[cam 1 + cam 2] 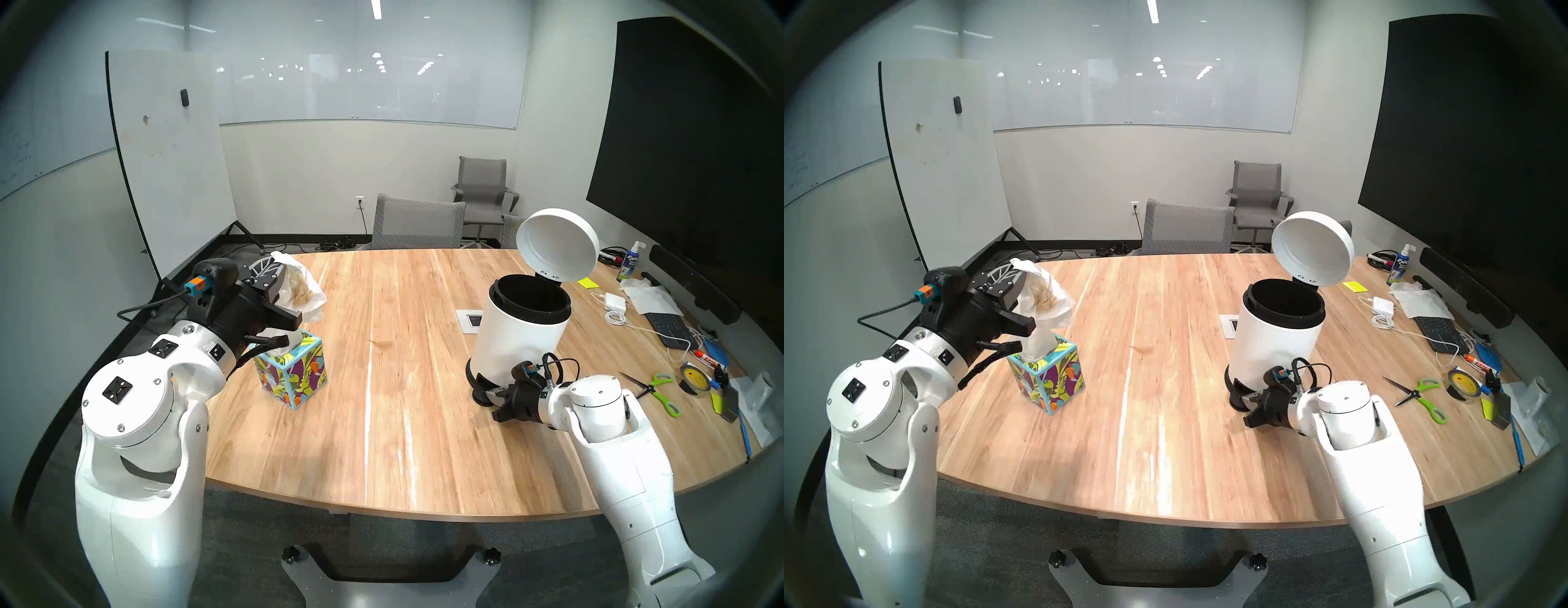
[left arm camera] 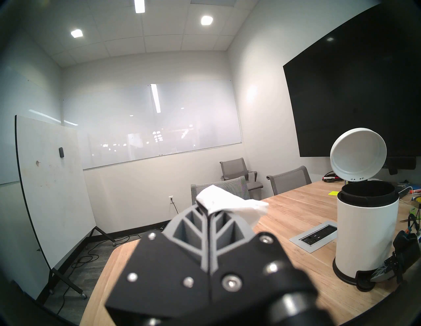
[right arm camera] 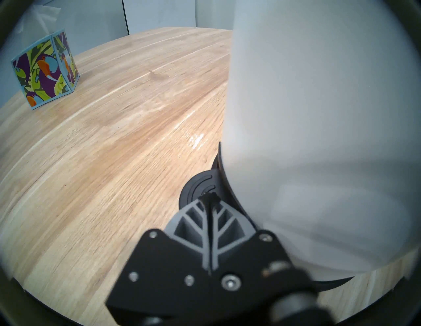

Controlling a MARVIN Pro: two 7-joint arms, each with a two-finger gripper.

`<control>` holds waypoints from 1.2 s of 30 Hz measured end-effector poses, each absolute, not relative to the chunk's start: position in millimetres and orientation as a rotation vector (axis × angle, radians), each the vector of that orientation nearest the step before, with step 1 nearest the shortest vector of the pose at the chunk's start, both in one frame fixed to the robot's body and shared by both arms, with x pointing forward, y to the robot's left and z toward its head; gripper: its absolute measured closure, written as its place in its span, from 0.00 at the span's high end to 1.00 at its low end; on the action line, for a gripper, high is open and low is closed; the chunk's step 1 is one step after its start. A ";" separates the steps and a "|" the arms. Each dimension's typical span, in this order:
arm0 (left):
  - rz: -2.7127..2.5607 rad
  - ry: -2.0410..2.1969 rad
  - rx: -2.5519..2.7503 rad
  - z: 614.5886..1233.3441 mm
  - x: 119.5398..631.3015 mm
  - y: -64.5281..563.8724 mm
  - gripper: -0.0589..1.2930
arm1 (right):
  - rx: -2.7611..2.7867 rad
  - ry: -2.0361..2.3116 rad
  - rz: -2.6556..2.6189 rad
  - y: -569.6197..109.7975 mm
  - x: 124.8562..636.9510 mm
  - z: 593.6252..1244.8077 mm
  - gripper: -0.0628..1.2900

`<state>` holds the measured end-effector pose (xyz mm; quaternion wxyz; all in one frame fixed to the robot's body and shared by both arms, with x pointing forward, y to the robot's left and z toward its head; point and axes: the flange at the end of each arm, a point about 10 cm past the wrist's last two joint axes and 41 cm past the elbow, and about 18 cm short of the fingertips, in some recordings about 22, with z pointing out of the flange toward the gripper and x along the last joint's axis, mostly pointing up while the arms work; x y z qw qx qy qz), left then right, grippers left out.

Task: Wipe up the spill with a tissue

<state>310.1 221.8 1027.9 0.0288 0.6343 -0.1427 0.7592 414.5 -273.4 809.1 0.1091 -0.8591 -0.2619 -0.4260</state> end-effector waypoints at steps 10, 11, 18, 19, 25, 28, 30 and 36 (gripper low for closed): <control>2.343 -0.440 1.957 1028.0 310.1 221.8 0.03 | -2.526 -0.775 -1.251 -273.2 414.5 809.2 0.03; 2.343 -0.440 1.957 1028.0 310.1 221.8 0.03 | -2.526 -0.775 -1.251 -273.2 414.5 809.2 0.03; 2.326 -0.456 1.961 1023.8 308.4 219.4 0.03 | -2.526 -0.777 -1.250 -273.2 414.5 809.3 0.03; 2.320 -0.460 1.962 1022.5 307.9 218.5 0.03 | -2.527 -0.778 -1.250 -273.2 414.5 809.3 0.03; 2.301 -0.492 1.942 1020.2 306.7 211.8 0.03 | -2.527 -0.779 -1.250 -273.1 414.5 809.3 0.03; 2.294 -0.513 1.919 1020.8 306.6 205.8 0.03 | -2.527 -0.779 -1.250 -273.1 414.6 809.3 0.03; 2.292 -0.525 1.909 1021.2 306.6 202.4 0.03 | -2.527 -0.779 -1.250 -273.1 414.6 809.3 0.03; 2.285 -0.581 1.871 1020.2 305.6 185.9 0.03 | -2.527 -0.779 -1.250 -273.0 414.6 809.3 0.03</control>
